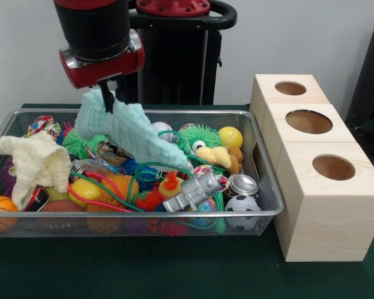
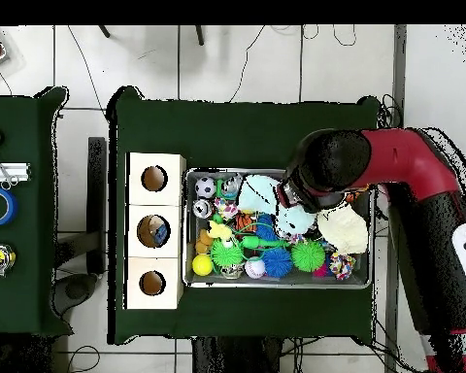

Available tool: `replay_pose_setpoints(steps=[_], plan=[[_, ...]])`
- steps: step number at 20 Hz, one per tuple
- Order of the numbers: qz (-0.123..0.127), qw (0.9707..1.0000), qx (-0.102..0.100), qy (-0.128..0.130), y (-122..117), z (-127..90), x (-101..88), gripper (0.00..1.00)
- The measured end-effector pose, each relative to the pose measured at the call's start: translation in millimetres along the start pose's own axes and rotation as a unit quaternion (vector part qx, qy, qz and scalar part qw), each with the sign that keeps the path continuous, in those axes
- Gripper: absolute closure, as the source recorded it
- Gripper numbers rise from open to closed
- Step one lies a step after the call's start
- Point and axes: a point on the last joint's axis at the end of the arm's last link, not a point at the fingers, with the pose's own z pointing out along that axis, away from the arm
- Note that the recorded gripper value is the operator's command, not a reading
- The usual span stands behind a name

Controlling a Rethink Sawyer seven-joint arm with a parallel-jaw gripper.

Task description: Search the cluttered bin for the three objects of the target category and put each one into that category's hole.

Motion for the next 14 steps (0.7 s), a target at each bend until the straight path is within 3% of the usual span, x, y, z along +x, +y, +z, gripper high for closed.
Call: replay_pose_setpoints(steps=[7, 14], plan=[[0.001, 0.9998, 0.018, -0.008, -9.3, -20.8, 14.0, 1.00], [0.017, 0.9973, 0.049, -0.052, -33.5, -32.5, 77.5, 1.00]])
